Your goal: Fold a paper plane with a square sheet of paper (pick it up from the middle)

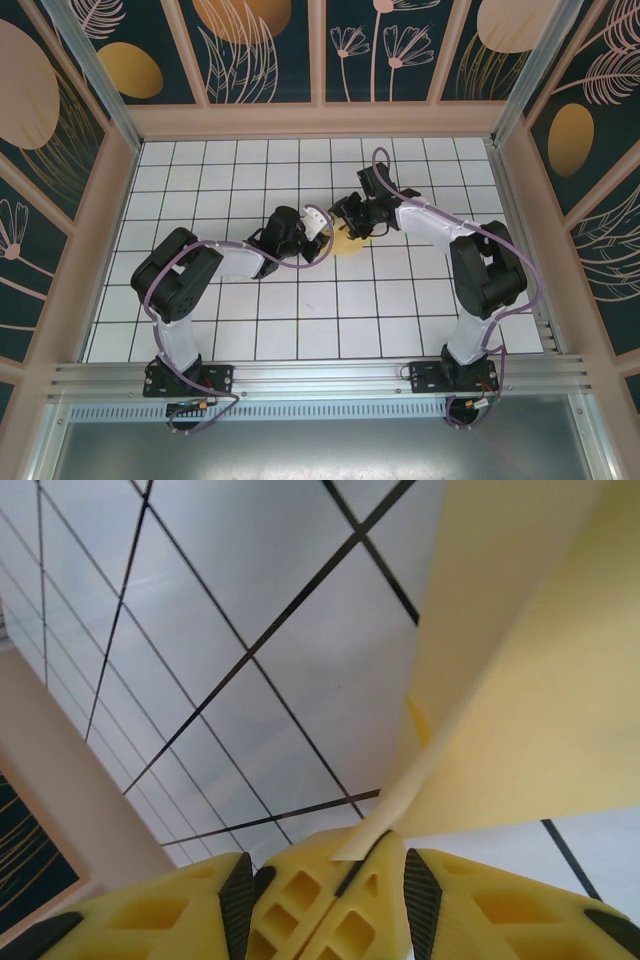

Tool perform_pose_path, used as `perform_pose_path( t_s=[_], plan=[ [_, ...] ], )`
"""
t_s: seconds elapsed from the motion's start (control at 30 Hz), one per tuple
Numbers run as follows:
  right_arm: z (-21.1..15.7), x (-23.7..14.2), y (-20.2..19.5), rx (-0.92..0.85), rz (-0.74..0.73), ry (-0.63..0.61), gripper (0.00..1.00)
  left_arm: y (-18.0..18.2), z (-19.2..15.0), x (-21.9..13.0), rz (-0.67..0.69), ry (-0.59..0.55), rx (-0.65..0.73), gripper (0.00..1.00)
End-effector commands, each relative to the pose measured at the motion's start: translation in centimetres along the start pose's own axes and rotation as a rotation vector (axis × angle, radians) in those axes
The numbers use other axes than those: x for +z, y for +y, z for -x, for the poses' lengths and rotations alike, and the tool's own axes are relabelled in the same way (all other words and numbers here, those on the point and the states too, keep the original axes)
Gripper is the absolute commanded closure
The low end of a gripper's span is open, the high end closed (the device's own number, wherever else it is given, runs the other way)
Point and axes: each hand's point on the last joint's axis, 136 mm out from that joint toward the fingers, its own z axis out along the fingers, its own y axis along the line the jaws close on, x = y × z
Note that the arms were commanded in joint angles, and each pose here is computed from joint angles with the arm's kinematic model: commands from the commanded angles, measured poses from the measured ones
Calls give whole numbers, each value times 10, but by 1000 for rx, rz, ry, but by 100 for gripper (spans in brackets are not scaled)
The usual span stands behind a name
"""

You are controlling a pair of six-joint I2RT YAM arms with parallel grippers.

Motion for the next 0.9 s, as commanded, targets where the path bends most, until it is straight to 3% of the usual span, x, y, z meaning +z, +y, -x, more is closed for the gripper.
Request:
perform_pose_path(
  t_s=[0.0, 0.5, 0.67, 0.87],
  plan=[
    [5, 2, -16, 65, -77, -30, 53, 0, -3, 1, 14, -7, 27, 90],
    [10, 17, -22, 97, -118, -23, 57, -6, -6, 1, -11, -12, 50, 87],
    [9, 19, -17, 89, -103, -13, 45, -8, -8, 3, -16, -1, 69, 87],
    [8, 18, -17, 82, -110, -11, 44, -5, -10, 3, 2, 7, 71, 87]
  ],
)
